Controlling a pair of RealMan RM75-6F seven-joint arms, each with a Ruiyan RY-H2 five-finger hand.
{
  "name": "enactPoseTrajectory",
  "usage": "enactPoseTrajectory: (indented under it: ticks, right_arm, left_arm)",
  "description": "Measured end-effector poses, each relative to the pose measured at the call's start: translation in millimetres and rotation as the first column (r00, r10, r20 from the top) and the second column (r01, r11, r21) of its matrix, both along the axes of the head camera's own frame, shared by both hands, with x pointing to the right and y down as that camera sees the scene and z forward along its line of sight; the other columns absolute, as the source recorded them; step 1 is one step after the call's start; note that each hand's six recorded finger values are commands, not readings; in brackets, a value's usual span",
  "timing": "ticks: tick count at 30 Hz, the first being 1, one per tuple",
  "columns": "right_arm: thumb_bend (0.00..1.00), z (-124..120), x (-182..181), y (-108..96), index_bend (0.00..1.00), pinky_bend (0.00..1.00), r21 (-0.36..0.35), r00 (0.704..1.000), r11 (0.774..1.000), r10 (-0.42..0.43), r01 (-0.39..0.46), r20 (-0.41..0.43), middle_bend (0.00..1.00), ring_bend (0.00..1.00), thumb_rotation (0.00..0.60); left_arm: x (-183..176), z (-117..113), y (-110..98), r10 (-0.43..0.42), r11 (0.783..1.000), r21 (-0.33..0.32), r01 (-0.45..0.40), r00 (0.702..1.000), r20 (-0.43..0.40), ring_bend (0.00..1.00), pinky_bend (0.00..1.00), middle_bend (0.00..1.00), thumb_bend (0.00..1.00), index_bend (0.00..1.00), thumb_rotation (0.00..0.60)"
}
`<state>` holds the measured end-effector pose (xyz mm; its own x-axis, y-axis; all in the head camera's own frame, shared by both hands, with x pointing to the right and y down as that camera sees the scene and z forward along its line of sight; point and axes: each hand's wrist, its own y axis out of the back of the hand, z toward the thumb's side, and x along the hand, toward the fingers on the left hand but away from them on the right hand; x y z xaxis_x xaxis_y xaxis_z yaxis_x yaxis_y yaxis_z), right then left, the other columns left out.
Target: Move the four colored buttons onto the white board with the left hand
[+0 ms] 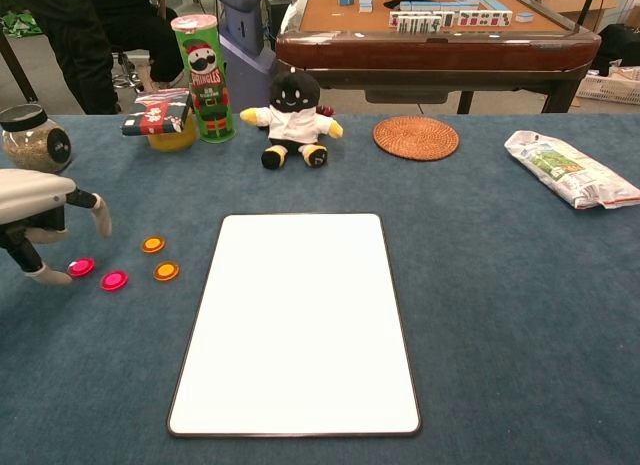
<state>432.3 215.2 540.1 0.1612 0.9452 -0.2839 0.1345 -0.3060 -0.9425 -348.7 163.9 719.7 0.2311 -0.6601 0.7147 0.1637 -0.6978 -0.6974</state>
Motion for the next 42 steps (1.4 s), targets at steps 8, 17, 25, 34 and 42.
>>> enactPoseTrajectory:
  ticks: [8,17,25,34,42]
  right_arm:
    - [0.0,1,0,0,0.25,0.35,-0.004,1.0,1.0,0.003,-0.003,-0.002,0.26,0.2,0.6]
    - [0.0,2,0,-1,0.25,0.35,-0.011,1.0,1.0,0.003,-0.003,-0.004,0.26,0.2,0.6]
    - [0.0,3,0,-1,0.25,0.35,-0.016,1.0,1.0,0.004,-0.004,-0.006,0.26,0.2,0.6]
    - [0.0,4,0,-1,0.25,0.35,-0.022,1.0,1.0,0.005,-0.005,-0.01,0.26,0.2,0.6]
    - [0.0,4,1,-1,0.25,0.35,-0.024,1.0,1.0,0.007,-0.007,-0.012,0.26,0.2,0.6]
  left_arm:
    - [-7,9,-1,-0.004,1.0,0.01,0.004,0.999,0.04,1.0,1.0,1.0,0.21,0.48,0.6]
    - [-8,13,-2,-0.017,1.0,0.001,0.017,0.999,0.036,1.0,1.0,1.0,0.22,0.5,0.6]
    - [-10,16,-1,-0.016,1.0,-0.016,0.016,0.998,0.053,1.0,1.0,1.0,0.24,0.5,0.6]
    - [-11,18,-1,-0.026,0.999,-0.034,0.028,0.998,0.056,1.0,1.0,1.0,0.26,0.51,0.6]
    - [-12,19,-1,-0.032,0.998,-0.047,0.034,0.998,0.055,1.0,1.0,1.0,0.26,0.53,0.6]
